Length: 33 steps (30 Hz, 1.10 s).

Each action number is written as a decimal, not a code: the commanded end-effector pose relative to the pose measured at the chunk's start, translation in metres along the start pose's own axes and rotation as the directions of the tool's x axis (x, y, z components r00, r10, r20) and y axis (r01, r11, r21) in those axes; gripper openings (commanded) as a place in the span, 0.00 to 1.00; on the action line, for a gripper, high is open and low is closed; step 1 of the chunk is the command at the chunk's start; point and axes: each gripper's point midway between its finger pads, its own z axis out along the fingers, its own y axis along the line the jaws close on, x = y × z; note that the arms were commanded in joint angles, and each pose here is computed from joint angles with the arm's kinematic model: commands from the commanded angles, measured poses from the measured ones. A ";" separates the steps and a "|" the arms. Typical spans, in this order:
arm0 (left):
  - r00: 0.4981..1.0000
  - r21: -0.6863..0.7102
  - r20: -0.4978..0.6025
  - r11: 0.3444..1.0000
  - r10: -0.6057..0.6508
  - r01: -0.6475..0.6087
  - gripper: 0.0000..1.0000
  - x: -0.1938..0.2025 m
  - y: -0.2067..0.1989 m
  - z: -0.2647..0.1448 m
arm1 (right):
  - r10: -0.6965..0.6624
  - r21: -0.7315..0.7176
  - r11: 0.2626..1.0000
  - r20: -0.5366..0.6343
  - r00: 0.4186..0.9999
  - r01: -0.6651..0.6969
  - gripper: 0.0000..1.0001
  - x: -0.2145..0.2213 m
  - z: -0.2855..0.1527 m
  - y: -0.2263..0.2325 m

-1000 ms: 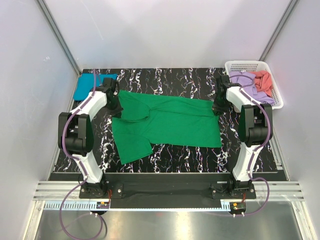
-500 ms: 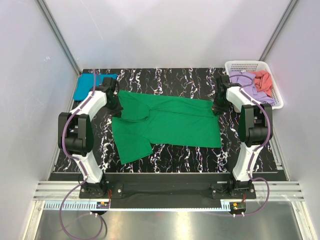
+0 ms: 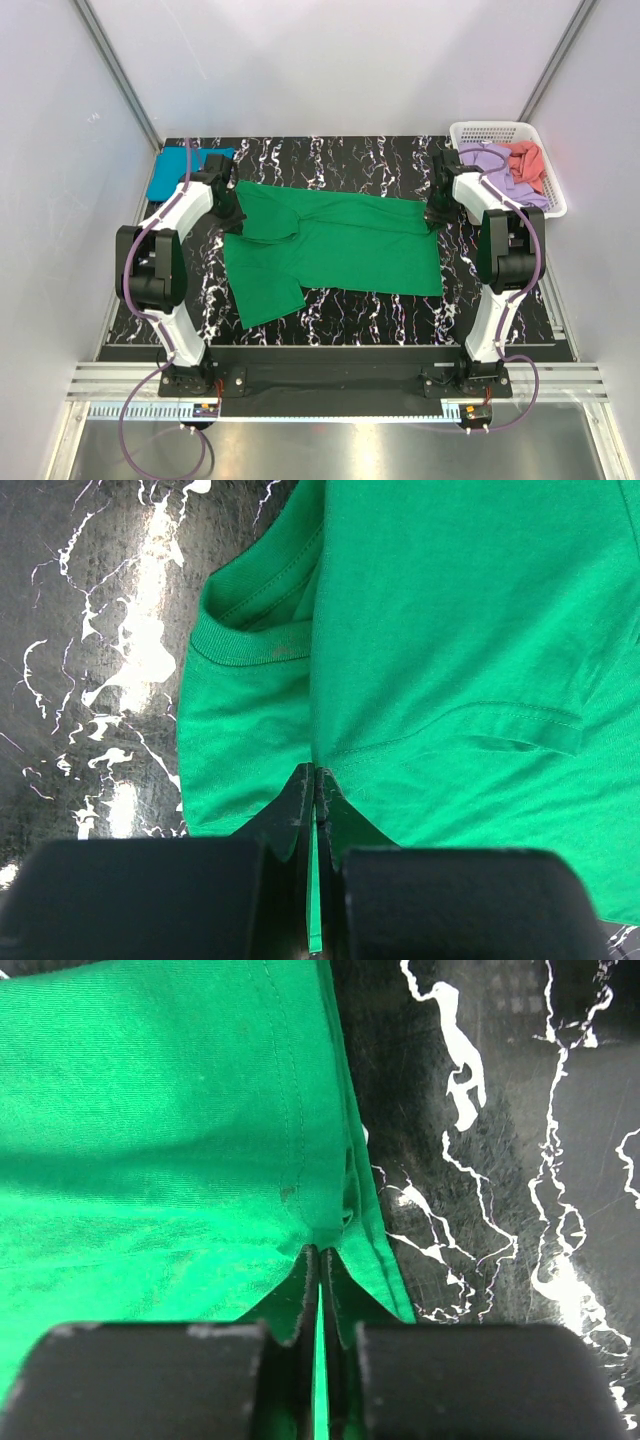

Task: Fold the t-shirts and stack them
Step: Fold the tshirt

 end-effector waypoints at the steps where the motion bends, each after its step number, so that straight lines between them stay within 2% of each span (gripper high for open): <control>1: 0.998 0.051 0.069 0.999 -0.008 0.004 0.00 -0.016 -0.011 -0.023 | 0.008 -0.017 1.000 0.046 0.999 -0.007 0.00 -0.017 -0.012 0.005; 12: 0.999 -0.081 0.019 0.996 -0.033 0.035 0.00 -0.009 0.027 -0.039 | -0.019 0.083 0.996 0.031 0.999 0.017 0.00 -0.015 -0.014 -0.018; 16: 0.999 -0.075 -0.019 0.997 -0.028 0.027 0.00 -0.001 0.029 -0.032 | -0.016 0.067 0.998 0.036 0.999 0.014 0.00 -0.015 -0.014 -0.016; 22: 0.999 -0.074 -0.006 0.996 -0.042 0.042 0.00 -0.008 0.034 -0.029 | -0.021 0.052 0.998 0.046 0.999 0.019 0.00 -0.021 -0.011 -0.018; 27: 0.995 -0.049 -0.090 0.998 -0.037 0.033 0.00 0.013 0.032 -0.010 | -0.007 0.023 1.000 0.017 1.000 0.007 0.00 -0.009 -0.002 -0.015; 31: 0.994 -0.047 -0.107 0.998 -0.035 0.030 0.11 0.022 0.035 0.005 | 0.006 -0.013 1.000 0.009 1.000 -0.005 0.00 -0.004 0.005 -0.010; 33: 0.993 -0.038 -0.116 0.999 -0.028 0.024 0.23 0.022 0.033 0.007 | 0.002 -0.011 1.000 0.002 1.000 -0.002 0.05 -0.006 0.007 -0.009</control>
